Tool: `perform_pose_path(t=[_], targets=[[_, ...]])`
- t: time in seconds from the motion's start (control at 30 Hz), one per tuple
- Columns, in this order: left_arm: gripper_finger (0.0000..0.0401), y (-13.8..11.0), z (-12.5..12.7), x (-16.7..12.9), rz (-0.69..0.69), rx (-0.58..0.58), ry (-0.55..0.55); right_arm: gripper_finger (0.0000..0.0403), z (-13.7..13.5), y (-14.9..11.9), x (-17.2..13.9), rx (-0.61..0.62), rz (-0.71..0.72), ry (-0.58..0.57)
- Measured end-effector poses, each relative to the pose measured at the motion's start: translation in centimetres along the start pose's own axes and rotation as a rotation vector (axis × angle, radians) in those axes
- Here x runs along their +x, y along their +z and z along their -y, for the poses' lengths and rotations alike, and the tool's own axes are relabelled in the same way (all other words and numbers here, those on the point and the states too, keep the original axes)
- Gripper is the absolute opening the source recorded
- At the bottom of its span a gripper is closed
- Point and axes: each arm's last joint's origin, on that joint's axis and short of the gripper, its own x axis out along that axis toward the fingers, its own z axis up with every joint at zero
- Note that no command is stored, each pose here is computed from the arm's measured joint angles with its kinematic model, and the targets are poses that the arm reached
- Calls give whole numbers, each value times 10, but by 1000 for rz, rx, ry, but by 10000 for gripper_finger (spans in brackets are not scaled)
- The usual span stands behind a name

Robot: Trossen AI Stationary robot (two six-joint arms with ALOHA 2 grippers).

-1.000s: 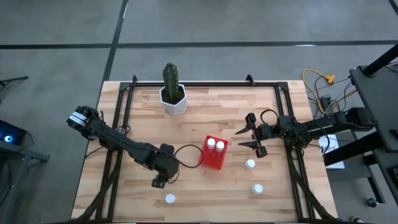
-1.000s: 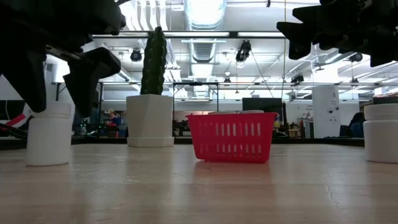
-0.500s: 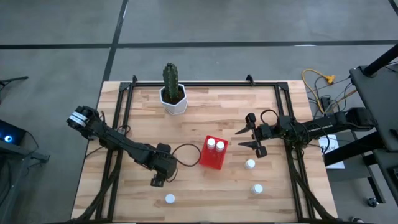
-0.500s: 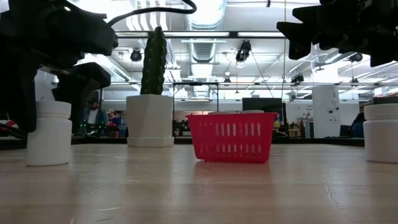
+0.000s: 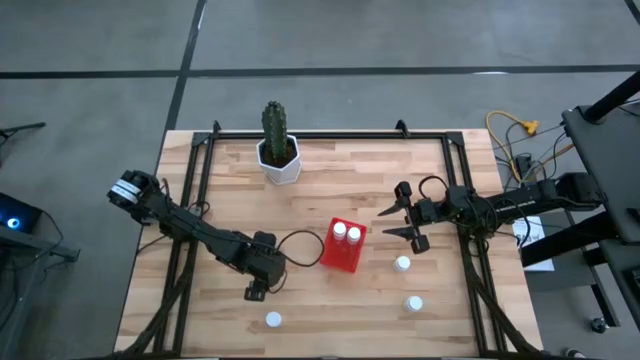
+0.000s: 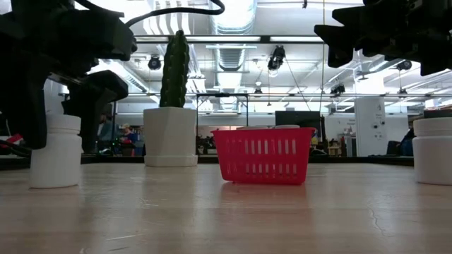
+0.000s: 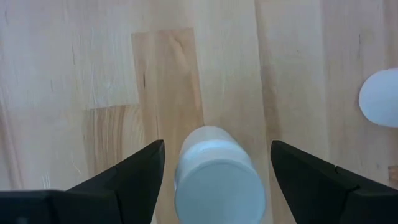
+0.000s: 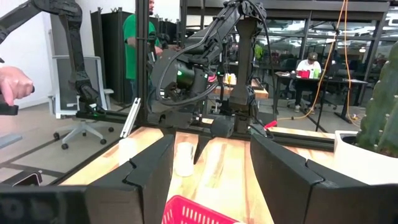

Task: Pick and place pill bottles into a basket
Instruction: Put the white pill bottle into the red bin

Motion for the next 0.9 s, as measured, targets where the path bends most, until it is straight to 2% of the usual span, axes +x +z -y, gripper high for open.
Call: perform_pose_path(t=[0.4, 0.5, 0.8, 0.9], targets=[[267, 0, 0, 0, 3, 0, 4, 203, 0, 0, 0, -3, 1, 0], [243, 0, 0, 0, 3, 0, 5, 203, 0, 0, 0, -4, 1, 0], [137, 2, 0, -1, 17, 32, -2, 203, 0, 0, 0, -4, 1, 0], [133, 2, 1, -1, 15, 79, -3, 203, 0, 0, 0, -6, 1, -1]])
